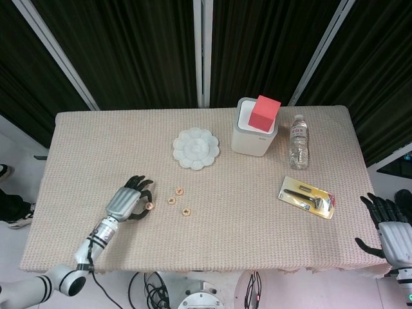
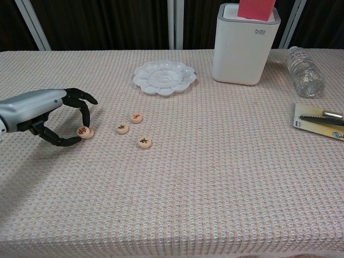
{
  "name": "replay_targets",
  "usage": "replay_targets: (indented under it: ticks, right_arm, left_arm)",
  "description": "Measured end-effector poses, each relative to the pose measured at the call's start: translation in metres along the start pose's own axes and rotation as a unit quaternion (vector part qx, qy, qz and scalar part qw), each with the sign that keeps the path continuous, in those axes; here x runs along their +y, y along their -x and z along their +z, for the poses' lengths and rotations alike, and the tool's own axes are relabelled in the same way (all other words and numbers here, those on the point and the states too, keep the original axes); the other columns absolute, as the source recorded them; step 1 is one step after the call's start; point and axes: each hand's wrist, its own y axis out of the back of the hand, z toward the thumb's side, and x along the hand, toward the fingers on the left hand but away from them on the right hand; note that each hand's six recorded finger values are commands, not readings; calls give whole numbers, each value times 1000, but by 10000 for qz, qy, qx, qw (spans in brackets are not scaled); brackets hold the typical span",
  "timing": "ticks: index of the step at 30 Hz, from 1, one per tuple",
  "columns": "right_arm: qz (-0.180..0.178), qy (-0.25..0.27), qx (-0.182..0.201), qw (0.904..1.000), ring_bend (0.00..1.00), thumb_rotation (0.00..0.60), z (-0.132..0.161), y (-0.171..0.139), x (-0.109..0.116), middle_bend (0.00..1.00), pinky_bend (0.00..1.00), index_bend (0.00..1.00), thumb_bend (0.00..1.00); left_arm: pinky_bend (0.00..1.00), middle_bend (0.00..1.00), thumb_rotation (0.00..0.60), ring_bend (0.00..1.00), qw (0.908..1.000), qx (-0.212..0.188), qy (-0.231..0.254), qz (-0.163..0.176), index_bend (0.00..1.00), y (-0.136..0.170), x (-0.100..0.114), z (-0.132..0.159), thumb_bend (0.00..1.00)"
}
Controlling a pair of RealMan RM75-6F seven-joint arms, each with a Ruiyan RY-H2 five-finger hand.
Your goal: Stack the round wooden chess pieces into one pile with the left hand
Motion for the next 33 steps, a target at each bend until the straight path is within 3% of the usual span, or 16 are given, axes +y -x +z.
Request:
replay_targets:
  ticks: [10,22,33]
  right_arm:
    - [70,-19,-57,10000,0,600,-2,0,-1,0,0,0,146]
    - [88,-17,-86,9999,0,600,-3,0,-2,0,0,0,146]
    - [124,-16,-69,9999,0,600,-1,1,-5,0,0,0,146]
  left_arm:
    - [0,127,600,0,10000,0,31,-35,369,-1,-3,0,313]
    - [0,127,600,0,10000,-17,55,18,368,0,1,2,313]
    - [0,127,600,0,9986,-476,166,157,368,-6,9,43,309]
